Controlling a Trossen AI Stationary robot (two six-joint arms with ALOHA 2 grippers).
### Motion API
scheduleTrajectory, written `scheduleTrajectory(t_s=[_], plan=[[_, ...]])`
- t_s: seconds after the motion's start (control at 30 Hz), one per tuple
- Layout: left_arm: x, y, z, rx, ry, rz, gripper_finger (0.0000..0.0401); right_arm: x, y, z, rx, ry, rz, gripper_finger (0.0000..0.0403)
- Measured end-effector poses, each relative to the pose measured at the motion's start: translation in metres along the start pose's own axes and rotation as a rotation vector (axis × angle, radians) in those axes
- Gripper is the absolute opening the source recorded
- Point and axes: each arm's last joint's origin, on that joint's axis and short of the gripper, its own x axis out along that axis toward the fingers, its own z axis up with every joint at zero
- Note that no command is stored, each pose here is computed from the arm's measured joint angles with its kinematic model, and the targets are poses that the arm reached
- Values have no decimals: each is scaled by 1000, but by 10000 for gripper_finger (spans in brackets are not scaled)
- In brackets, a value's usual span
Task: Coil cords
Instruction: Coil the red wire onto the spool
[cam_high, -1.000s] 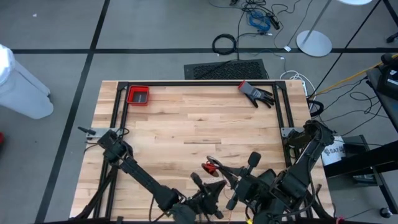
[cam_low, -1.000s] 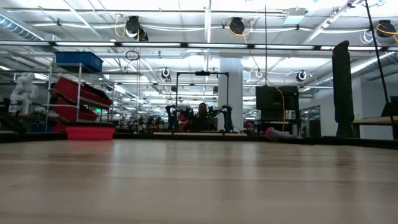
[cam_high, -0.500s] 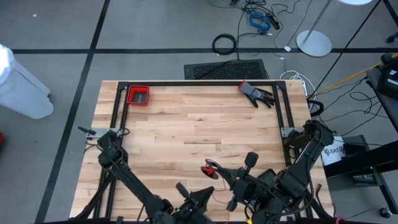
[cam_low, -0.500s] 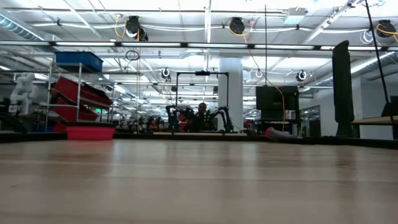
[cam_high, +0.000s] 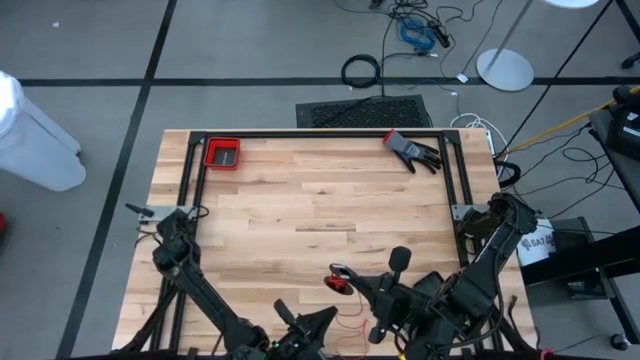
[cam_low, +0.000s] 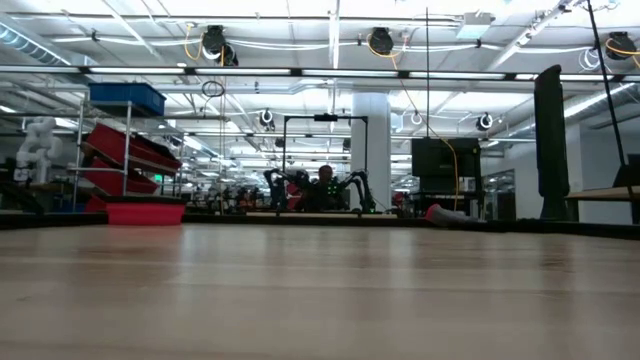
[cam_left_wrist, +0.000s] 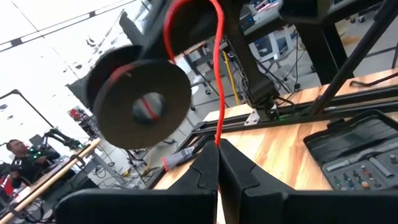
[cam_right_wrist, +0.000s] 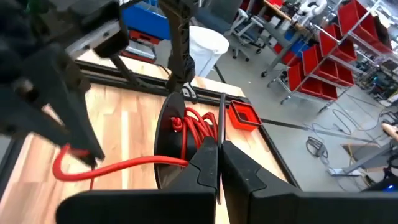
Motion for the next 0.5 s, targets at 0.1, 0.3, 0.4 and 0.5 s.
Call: scheduleTrajectory(t_s=[0.1,0.3,0.4,0.5], plan=[[-5,4,4,-13,-1,-3,0,-2,-1,-1,-19,10,20,0],[-21,13,12,-25,-6,-22,0,-11,-4,-2,-10,18,51,0],[-30,17,15,-35,-10,-33,0,-16,-2,-2,-9,19,81,0],[-32,17,15,-29,-2,-27,0,-21,-1,-2,-3,24,129,0]])
